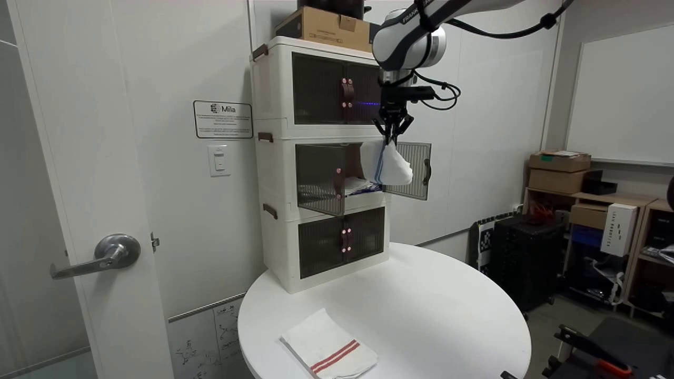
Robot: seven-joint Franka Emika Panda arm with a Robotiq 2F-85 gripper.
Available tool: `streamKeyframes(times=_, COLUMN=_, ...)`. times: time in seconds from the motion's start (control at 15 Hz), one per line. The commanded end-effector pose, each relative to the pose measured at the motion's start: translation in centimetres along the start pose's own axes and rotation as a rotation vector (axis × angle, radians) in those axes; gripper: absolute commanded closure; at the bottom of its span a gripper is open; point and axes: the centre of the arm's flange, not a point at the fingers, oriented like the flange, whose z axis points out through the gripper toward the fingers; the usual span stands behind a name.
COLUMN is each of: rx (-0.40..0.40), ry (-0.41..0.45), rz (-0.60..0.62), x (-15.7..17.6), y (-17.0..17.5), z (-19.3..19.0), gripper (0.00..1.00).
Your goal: Put one towel in the middle cabinet, then close the right and left doors of the cabinet, respectively
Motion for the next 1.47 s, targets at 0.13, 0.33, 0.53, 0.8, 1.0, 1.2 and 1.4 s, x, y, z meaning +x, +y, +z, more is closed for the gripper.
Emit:
streamKeyframes(times=0.13, rx=0.000, ry=0.001, rz=0.000, x=0.0, y=0.0, z=-0.1, gripper=0.89)
streamKeyframes(times=0.33, rx=0.000, ry=0.001, rz=0.000, x=0.0, y=0.0, z=-0.1, gripper=0.89)
streamKeyframes(times=0.53, rx=0.000, ry=0.001, rz=0.000, x=0.0, y=0.0, z=-0.1, gripper=0.96)
streamKeyframes(times=0.8, rx=0.010, ry=-0.028, rz=-0.002, x=0.9, y=-1.3, z=1.9, gripper=0.96)
streamKeyframes(times=1.0, rx=0.013, ry=-0.054, rz=0.005, x=1.5, y=-2.6, z=4.3, gripper=0.96)
streamKeyframes(times=1.2, rx=0.018, ry=-0.027, rz=0.033, x=2.2, y=-3.4, z=5.6, gripper=0.96)
streamKeyframes(times=1.4, rx=0.016, ry=0.058, rz=0.092, x=3.1, y=-4.0, z=6.0, gripper=0.96)
